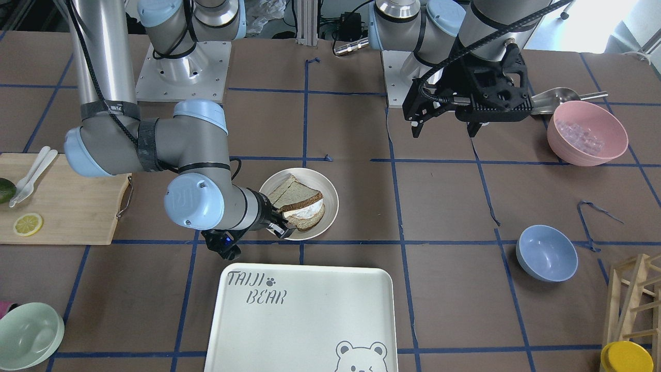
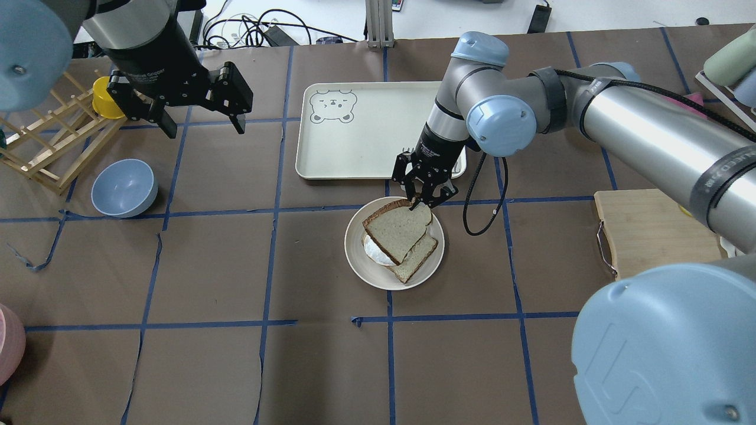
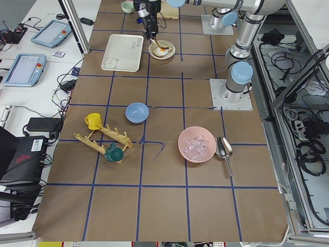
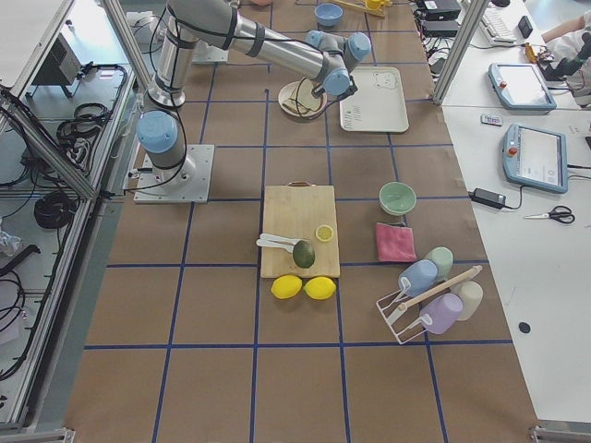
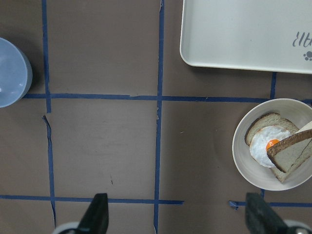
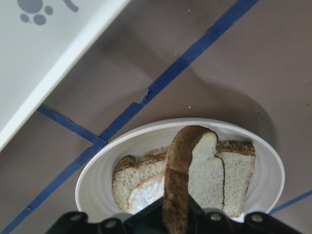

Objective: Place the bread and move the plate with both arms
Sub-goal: 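Lower the bread onto the egg and open the right gripper, then raise the right gripper away from the plate, then reach the left gripper to the plate rim and grasp it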

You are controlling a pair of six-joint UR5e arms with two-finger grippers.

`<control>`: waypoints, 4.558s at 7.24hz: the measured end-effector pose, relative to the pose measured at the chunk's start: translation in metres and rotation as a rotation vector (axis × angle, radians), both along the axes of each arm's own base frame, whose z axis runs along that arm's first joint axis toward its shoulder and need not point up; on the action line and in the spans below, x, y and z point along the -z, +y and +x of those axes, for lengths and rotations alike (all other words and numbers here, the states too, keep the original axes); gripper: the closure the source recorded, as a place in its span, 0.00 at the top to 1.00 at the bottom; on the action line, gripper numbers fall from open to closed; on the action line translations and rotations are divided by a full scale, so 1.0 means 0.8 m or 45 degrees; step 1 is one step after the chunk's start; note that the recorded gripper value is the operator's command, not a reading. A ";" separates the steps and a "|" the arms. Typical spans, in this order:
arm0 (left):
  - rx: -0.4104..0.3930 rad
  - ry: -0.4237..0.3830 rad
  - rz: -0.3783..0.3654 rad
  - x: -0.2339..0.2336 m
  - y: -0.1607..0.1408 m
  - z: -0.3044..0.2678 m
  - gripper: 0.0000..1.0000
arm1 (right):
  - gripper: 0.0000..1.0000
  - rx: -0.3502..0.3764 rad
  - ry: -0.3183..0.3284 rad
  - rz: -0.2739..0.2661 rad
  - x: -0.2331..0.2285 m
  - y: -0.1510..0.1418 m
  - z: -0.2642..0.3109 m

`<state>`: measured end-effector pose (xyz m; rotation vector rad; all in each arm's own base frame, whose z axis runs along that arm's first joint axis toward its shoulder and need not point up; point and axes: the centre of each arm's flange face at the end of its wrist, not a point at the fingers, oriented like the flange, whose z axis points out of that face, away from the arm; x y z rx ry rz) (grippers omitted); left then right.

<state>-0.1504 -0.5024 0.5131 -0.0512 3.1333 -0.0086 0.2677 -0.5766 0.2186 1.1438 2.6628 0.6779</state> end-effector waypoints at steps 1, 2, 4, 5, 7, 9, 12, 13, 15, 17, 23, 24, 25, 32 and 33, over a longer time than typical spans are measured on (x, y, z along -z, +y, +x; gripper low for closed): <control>0.000 0.000 0.000 0.000 0.000 0.000 1.00 | 0.45 0.021 -0.027 0.009 0.002 0.002 0.010; 0.000 0.000 0.000 0.000 0.000 0.000 1.00 | 0.54 0.025 -0.045 0.022 0.004 0.010 0.027; 0.000 0.000 0.000 0.000 0.000 0.000 1.00 | 0.73 0.002 -0.045 0.040 0.009 0.023 0.048; 0.000 0.000 0.000 0.000 0.000 0.000 1.00 | 0.88 -0.003 -0.042 0.038 0.010 0.027 0.050; 0.000 0.000 0.000 0.000 0.000 0.000 1.00 | 0.95 -0.028 0.006 -0.088 -0.010 0.018 0.045; 0.004 0.000 0.001 0.001 0.000 0.000 1.00 | 1.00 -0.065 0.064 -0.256 -0.056 0.007 0.034; -0.001 -0.012 0.011 0.001 -0.004 0.002 1.00 | 1.00 -0.277 0.157 -0.430 -0.137 0.008 -0.025; -0.007 -0.012 0.033 0.012 -0.011 0.000 1.00 | 1.00 -0.363 0.149 -0.460 -0.168 0.018 -0.045; -0.053 -0.002 0.089 0.045 -0.026 -0.007 1.00 | 1.00 -0.562 0.113 -0.569 -0.221 0.038 -0.059; -0.117 0.016 0.123 0.100 -0.034 -0.025 1.00 | 1.00 -0.666 0.130 -0.516 -0.236 0.058 -0.072; -0.126 0.047 0.078 0.302 0.025 -0.117 0.97 | 1.00 -0.885 0.189 -0.666 -0.290 0.064 -0.086; -0.131 0.082 0.089 0.323 0.030 -0.123 0.96 | 1.00 -0.891 0.233 -0.664 -0.302 0.073 -0.093; -0.132 0.097 0.107 0.341 0.033 -0.126 0.90 | 1.00 -0.897 0.268 -0.662 -0.314 0.083 -0.098; -0.087 0.079 0.201 0.407 0.037 -0.148 0.37 | 1.00 -0.950 0.291 -0.663 -0.339 0.099 -0.126; -0.086 0.079 0.203 0.411 0.036 -0.149 0.29 | 1.00 -0.955 0.291 -0.663 -0.341 0.102 -0.126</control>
